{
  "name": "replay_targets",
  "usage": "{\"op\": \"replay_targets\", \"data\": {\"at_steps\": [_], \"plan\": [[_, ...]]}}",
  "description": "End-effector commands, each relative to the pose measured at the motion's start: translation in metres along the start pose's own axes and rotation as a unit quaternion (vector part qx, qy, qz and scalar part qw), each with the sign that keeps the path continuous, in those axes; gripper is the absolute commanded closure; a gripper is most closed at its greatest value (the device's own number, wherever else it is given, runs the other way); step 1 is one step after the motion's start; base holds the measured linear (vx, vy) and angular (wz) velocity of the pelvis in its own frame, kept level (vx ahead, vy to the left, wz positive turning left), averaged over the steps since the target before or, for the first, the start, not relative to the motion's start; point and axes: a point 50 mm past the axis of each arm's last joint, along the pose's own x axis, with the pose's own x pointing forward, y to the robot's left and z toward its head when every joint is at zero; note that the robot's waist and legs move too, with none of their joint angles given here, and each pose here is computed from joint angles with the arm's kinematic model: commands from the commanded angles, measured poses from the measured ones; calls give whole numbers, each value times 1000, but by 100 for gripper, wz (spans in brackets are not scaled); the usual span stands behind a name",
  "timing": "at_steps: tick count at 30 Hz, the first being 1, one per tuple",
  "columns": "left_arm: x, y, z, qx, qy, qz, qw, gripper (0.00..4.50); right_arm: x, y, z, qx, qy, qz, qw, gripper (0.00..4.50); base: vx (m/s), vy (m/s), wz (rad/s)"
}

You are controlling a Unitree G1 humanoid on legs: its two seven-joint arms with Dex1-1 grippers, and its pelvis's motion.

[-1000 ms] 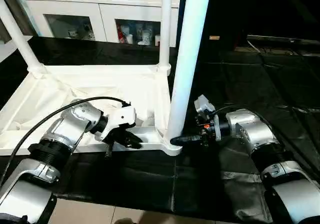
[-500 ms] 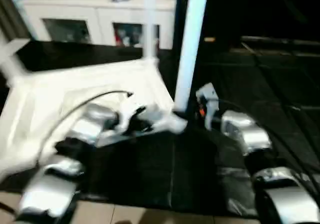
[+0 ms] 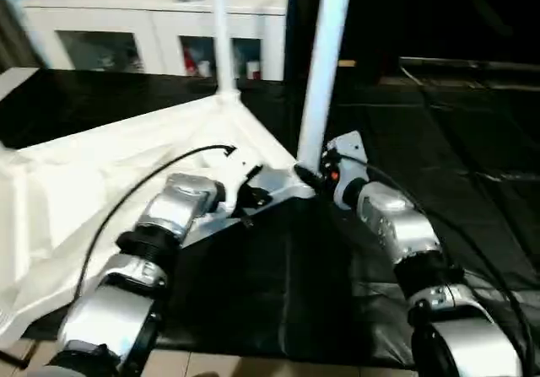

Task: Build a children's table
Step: Rotate leg to tighten

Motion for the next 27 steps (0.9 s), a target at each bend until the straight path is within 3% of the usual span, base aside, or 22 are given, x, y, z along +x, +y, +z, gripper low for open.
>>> {"op": "replay_targets", "data": {"at_steps": [1,3,10,15,21,24,27], "plan": [[-2,-2,12,33,-17,-9,999,450,5,18,-11,-6,25,72,997,125,0,0,0],[-9,0,6,43,-5,-30,999,450,-7,3,-13,-19,36,84,996,102,0,0,0],[-25,-3,-6,126,25,-128,983,450,-29,-18,-3,-41,37,147,988,56,0,0,0],[-39,-6,-16,152,51,-207,965,450,-39,-20,8,-59,31,232,970,6,0,0,0],[-49,-7,-24,193,94,-254,943,450,-39,-16,12,-93,48,293,950,6,0,0,0],[-50,-8,-24,199,96,-262,939,450,-38,-13,11,-87,49,316,944,22,0,0,0],[-51,-9,-24,207,99,-273,934,450,-39,-6,9,-71,54,366,926,43,0,0,0]]}}
